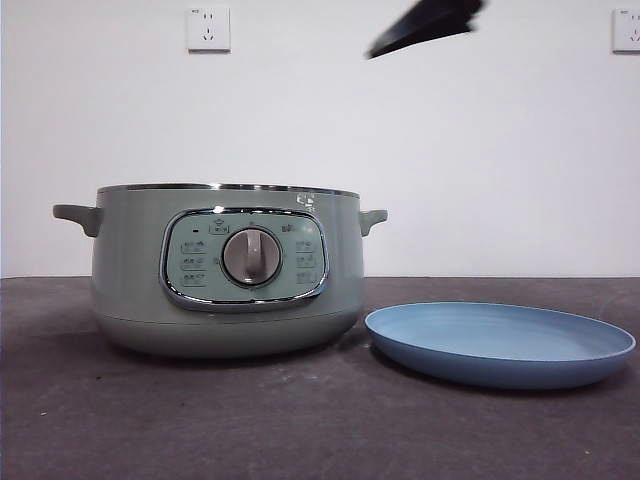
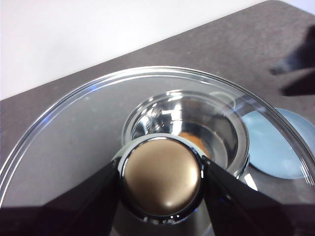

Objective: Take the potato out from the steamer,put the potato on the plate,close the lid

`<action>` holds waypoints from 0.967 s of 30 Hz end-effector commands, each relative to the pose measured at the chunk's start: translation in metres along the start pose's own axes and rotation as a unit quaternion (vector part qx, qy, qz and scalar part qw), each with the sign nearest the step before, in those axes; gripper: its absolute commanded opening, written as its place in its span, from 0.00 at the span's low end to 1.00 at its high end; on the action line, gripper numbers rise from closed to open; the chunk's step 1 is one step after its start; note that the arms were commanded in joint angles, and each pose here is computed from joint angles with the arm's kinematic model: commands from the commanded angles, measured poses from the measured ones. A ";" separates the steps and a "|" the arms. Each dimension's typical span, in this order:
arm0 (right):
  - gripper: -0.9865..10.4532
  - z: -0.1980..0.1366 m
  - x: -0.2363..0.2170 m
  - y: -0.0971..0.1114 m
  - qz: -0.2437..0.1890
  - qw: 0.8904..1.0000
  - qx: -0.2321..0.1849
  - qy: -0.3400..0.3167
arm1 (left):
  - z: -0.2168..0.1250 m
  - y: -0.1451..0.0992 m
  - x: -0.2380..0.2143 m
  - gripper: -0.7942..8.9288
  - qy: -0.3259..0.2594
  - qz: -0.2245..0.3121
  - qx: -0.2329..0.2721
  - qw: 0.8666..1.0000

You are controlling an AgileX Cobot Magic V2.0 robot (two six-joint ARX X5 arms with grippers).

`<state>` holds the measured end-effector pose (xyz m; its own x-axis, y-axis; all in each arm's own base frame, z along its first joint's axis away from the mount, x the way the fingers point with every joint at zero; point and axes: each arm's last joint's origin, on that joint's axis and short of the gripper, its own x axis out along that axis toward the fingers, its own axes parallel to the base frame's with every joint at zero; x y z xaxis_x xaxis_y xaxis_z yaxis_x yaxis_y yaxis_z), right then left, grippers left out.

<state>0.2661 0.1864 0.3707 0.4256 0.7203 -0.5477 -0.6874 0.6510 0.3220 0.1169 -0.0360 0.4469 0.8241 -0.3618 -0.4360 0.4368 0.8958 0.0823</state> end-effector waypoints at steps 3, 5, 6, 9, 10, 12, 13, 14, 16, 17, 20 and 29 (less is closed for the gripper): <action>0.61 0.022 0.056 0.008 -0.029 0.999 -0.023 0.027 | -0.002 -0.003 -0.029 0.07 -0.045 0.010 -0.010 0.999; 0.61 0.026 0.078 0.009 -0.046 0.998 -0.032 0.039 | -0.004 -0.005 -0.036 0.07 -0.050 0.011 -0.011 0.999; 0.61 0.027 0.089 0.009 -0.055 0.997 -0.037 0.046 | -0.006 -0.006 -0.040 0.07 -0.051 0.011 -0.011 0.999; 0.61 0.023 0.120 0.007 -0.074 0.994 -0.041 0.067 | -0.009 -0.007 -0.045 0.07 -0.050 0.011 -0.011 0.999; 0.61 0.020 0.129 0.006 -0.081 0.993 -0.044 0.073 | -0.010 -0.007 -0.046 0.07 -0.049 0.011 -0.011 0.999; 0.61 0.014 0.145 0.002 -0.097 0.991 -0.045 0.087 | -0.011 -0.008 -0.047 0.07 -0.047 0.010 -0.011 0.999; 0.61 0.010 0.152 0.001 -0.100 0.989 -0.046 0.095 | -0.012 -0.008 -0.047 0.07 -0.046 0.010 -0.011 0.999; 0.61 0.006 0.158 -0.002 -0.103 0.988 -0.046 0.102 | -0.012 -0.008 -0.048 0.07 -0.045 0.010 -0.012 0.999; 0.61 0.000 0.169 -0.006 -0.113 0.986 -0.045 0.115 | -0.013 -0.008 -0.048 0.07 -0.043 0.009 -0.012 0.999; 0.61 -0.003 0.173 -0.007 -0.114 0.985 -0.044 0.120 | -0.013 -0.008 -0.048 0.07 -0.042 0.009 -0.012 0.999; 0.61 -0.009 0.182 -0.010 -0.116 0.983 -0.042 0.133 | -0.013 -0.008 -0.048 0.07 -0.042 0.009 -0.012 0.999; 0.61 -0.024 0.203 -0.017 -0.126 0.979 -0.041 0.157 | -0.013 -0.008 -0.048 0.07 -0.041 0.008 -0.012 0.999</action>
<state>0.3490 0.3116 0.2465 0.4085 0.4315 -0.8043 -0.6292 0.7715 0.0944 0.0745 -0.0239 0.4475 0.8349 -0.3533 -0.4221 0.4166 0.9067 0.0651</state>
